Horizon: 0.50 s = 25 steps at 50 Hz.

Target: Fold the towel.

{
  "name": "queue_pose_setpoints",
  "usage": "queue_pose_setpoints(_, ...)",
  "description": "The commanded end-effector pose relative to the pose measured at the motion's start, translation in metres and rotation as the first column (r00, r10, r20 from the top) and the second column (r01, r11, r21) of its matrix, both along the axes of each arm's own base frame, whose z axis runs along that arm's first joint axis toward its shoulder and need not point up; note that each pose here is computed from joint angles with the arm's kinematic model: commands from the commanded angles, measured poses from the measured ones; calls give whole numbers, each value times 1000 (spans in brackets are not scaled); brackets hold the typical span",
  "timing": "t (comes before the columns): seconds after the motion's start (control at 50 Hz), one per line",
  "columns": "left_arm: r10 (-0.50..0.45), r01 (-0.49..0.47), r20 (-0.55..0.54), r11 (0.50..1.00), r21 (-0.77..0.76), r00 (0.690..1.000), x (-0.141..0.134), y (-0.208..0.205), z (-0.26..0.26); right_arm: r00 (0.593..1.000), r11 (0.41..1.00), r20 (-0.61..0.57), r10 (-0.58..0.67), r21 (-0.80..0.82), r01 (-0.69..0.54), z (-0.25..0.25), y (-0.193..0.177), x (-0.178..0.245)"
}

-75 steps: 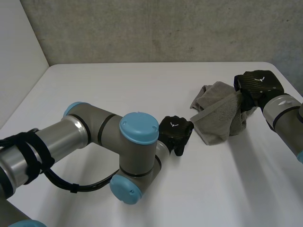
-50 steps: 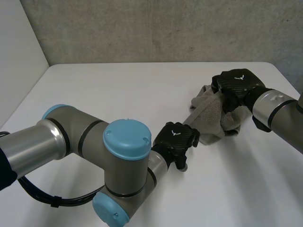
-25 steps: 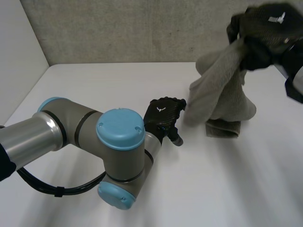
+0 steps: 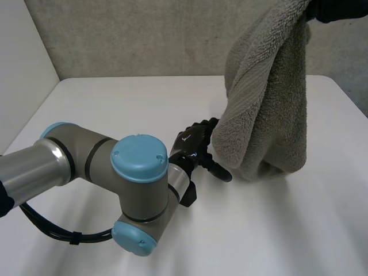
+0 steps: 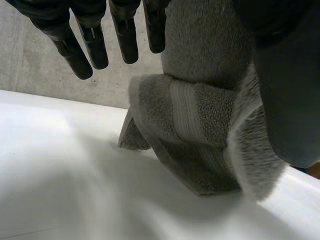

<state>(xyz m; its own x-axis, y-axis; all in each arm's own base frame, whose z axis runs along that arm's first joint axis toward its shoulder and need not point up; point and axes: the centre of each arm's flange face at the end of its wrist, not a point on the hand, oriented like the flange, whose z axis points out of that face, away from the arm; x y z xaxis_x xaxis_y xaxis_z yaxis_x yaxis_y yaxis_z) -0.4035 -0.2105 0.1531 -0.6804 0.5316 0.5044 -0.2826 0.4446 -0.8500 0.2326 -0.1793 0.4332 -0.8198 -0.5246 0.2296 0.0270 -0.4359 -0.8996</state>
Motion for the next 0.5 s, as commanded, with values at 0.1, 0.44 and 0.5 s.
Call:
queue_pose_setpoints(0.1,-94,107,-114,988,113,989,-8,21,-3,1000,1000,17,-10,-29,11,8,11,-5)
queue_pose_setpoints(0.44,-122,161,-189,965,207,974,-11,39,-7,1000,998,-22,-8,55,9,-20,-5,2)
queue_pose_setpoints(0.5,-128,166,-196,967,195,972,-13,39,-10,1000,997,-28,-7,76,9,-26,-9,3)
